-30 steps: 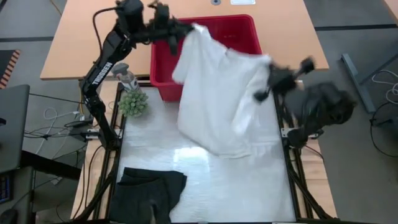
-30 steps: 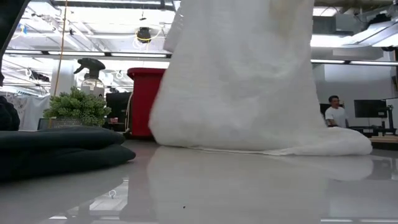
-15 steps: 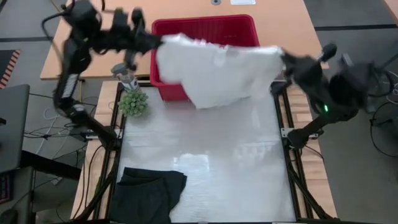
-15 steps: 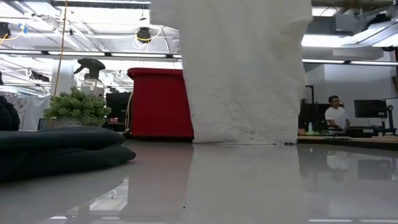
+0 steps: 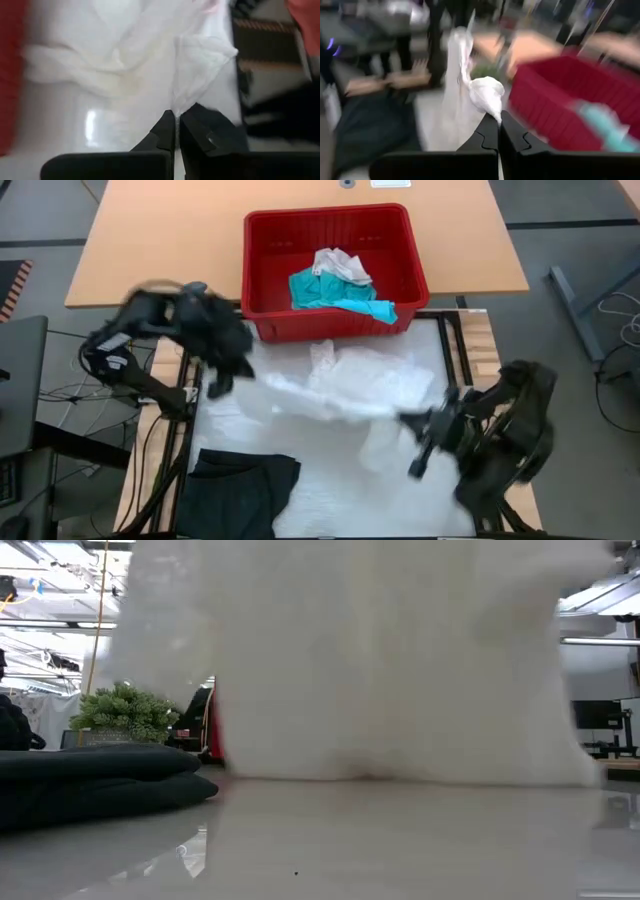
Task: Fold Laundry from Bin
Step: Fold the white dress
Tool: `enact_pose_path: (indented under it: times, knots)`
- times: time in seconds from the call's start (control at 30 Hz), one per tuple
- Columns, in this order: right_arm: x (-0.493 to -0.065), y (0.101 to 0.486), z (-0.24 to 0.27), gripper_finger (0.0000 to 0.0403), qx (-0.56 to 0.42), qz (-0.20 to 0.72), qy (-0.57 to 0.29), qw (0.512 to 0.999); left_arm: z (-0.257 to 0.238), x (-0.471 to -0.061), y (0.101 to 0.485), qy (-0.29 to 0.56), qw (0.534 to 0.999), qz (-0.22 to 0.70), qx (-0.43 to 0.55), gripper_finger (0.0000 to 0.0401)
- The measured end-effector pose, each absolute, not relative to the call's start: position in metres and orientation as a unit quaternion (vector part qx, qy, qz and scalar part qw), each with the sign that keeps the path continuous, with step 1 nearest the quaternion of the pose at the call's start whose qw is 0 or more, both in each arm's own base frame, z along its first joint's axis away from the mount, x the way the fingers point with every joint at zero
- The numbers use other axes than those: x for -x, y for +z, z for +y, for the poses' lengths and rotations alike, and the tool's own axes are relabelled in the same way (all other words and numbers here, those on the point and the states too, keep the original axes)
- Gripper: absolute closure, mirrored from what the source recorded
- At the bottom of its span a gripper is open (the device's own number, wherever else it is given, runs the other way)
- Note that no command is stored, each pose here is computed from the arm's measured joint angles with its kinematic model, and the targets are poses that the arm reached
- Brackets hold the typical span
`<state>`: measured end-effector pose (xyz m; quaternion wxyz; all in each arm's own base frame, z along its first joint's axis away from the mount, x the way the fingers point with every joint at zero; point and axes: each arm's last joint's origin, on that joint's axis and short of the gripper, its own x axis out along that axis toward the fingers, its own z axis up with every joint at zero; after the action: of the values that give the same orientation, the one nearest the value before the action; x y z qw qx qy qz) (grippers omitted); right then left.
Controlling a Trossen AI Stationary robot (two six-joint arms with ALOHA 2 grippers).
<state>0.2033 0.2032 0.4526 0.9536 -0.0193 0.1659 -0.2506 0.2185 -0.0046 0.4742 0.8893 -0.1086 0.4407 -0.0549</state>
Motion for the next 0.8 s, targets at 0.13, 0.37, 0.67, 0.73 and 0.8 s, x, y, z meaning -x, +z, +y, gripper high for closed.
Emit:
enact_pose_path:
  times: [0.13,0.37,0.67,0.73,0.8]
  knots:
    - [-0.214,0.426,0.230,0.0384,-0.023,0.235,-0.220,0.946,-0.040,-0.242,0.430,-0.127,0.852,0.494,0.120,0.0401]
    - [-0.219,0.406,0.254,0.0384,-0.065,0.267,-0.211,0.938,-0.077,-0.252,0.365,-0.154,0.797,0.572,0.116,0.0401]
    - [-0.212,0.409,0.270,0.0379,-0.166,0.377,-0.102,0.906,-0.093,-0.248,0.342,-0.180,0.732,0.621,0.216,0.0401]
    - [-0.213,0.408,0.274,0.0371,-0.171,0.398,-0.078,0.898,-0.096,-0.251,0.343,-0.188,0.736,0.609,0.226,0.0401]
    - [-0.213,0.406,0.275,0.0363,-0.168,0.403,-0.073,0.897,-0.098,-0.253,0.345,-0.198,0.741,0.598,0.232,0.0401]
